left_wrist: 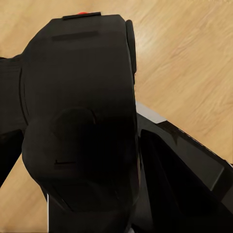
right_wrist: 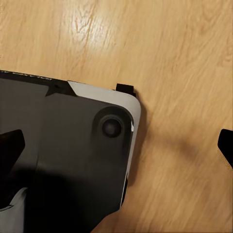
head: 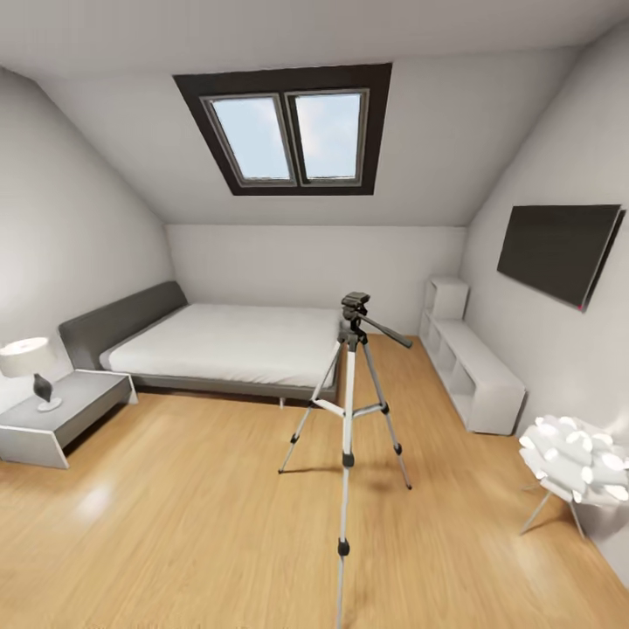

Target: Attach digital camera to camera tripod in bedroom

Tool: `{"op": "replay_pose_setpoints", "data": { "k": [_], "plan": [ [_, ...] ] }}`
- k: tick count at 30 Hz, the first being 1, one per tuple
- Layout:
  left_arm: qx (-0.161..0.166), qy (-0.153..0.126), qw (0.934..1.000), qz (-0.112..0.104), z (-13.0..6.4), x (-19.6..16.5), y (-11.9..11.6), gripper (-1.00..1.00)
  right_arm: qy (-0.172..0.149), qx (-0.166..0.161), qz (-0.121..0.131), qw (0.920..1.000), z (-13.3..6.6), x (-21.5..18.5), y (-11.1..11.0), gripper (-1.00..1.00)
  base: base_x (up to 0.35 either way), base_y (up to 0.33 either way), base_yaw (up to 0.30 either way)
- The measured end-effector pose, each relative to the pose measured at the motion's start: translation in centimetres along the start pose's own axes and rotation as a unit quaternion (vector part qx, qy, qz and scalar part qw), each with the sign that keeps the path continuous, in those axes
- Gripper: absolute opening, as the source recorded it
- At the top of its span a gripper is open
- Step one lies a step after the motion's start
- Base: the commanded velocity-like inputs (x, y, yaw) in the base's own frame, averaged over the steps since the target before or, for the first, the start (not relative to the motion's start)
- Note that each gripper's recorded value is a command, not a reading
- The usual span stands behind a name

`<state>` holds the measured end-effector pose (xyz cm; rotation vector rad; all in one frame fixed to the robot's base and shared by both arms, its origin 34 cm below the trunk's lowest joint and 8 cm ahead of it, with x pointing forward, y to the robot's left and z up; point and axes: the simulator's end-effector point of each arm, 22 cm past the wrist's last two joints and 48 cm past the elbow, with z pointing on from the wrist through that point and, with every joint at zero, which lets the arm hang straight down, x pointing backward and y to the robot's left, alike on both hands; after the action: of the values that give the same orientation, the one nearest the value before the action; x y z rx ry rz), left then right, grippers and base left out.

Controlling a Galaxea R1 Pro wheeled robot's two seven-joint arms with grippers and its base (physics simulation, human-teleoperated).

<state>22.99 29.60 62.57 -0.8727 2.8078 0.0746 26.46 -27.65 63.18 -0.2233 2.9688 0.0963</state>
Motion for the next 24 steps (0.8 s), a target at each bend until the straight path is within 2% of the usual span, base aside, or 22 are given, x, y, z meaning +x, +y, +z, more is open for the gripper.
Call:
{"op": "replay_pose_setpoints", "data": {
  "k": [10, 24],
  "plan": [
    [0.000, 0.001, 1.0000, 0.000, 0.00, 0.02, 0.03, -1.00, -0.001, 0.001, 0.001, 1.0000, -0.01, 0.00, -0.03, 1.00, 0.033, 0.000, 0.270],
    [0.001, 0.001, 1.0000, 0.002, -0.02, 0.07, -0.03, -1.00, -0.001, 0.010, 0.002, 1.0000, -0.03, -0.01, -0.46, 1.00, 0.280, 0.035, 0.025]
  ]
}}
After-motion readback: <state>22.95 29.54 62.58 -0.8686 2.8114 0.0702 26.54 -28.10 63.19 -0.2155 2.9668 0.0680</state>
